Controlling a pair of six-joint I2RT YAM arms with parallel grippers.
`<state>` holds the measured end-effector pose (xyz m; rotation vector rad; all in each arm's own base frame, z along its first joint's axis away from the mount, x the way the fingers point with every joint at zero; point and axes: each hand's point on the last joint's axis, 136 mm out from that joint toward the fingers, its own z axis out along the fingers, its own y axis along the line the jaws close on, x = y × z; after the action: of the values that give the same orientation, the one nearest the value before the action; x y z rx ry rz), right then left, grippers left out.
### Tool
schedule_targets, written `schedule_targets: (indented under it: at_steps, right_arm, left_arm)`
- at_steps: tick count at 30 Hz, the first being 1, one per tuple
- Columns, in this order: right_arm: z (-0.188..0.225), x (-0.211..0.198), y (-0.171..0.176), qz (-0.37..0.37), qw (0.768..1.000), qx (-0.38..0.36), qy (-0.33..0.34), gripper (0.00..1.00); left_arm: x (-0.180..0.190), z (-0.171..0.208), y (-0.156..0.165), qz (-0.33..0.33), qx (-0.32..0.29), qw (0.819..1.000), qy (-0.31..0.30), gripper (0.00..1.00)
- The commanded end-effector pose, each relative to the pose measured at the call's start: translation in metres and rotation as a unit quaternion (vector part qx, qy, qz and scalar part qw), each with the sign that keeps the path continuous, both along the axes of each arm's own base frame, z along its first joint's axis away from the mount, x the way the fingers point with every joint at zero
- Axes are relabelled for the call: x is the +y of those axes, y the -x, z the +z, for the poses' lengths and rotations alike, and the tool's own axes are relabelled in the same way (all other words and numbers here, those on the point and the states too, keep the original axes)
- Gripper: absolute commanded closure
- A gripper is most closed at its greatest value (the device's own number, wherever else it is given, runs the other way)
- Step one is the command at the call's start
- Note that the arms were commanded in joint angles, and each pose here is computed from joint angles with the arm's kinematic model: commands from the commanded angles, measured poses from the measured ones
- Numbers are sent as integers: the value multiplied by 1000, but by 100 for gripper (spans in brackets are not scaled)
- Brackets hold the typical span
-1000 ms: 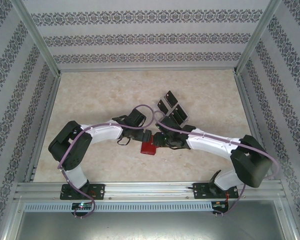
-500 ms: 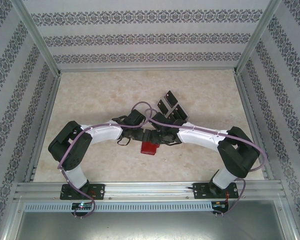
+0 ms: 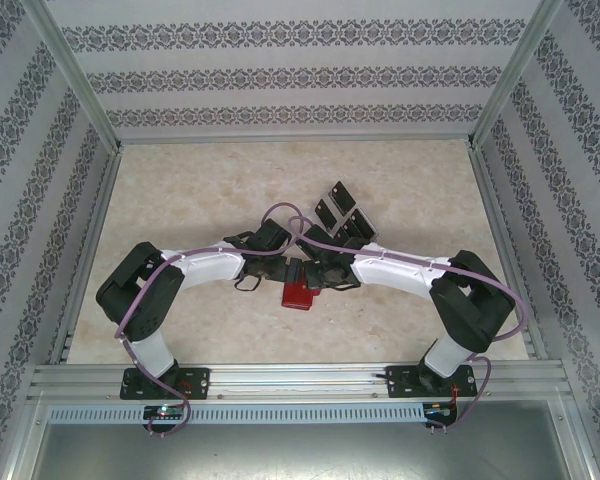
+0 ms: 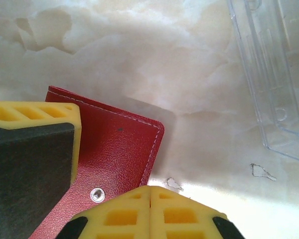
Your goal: Put the credit cards into the card holder
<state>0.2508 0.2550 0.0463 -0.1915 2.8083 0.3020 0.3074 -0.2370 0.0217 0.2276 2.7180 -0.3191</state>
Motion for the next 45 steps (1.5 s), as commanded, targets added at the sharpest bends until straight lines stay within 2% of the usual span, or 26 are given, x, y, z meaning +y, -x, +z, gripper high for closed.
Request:
schedule_targets:
  at_steps: [1,3,5,11,18,24,35,45]
  right_arm:
    - [3,-5,5,2,1000,-1,7,95]
    - [4,-6,6,2,1000,-1,5,95]
    - [5,-7,8,1,1000,-1,5,85]
    - [5,-14,12,-3,1000,-1,10,83]
    - [6,-18,15,-7,1000,-2,7,89]
    - [8,-18,19,-12,1000,0,-7,100]
    - [15,6,18,-45,991,10,-123,100]
    - [12,27,6,-62,984,10,-165,100]
  left_arm:
    - [26,-36,26,8,54,997,-54,0]
    - [25,-35,26,7,54,997,-53,0]
    - [25,-35,26,7,54,997,-53,0]
    - [25,-35,26,7,53,997,-54,0]
    - [25,-34,25,7,52,997,-53,0]
    - [24,-34,25,7,52,997,-53,0]
    - [22,-33,26,5,52,998,-47,0]
    - [21,-34,27,2,53,998,-46,0]
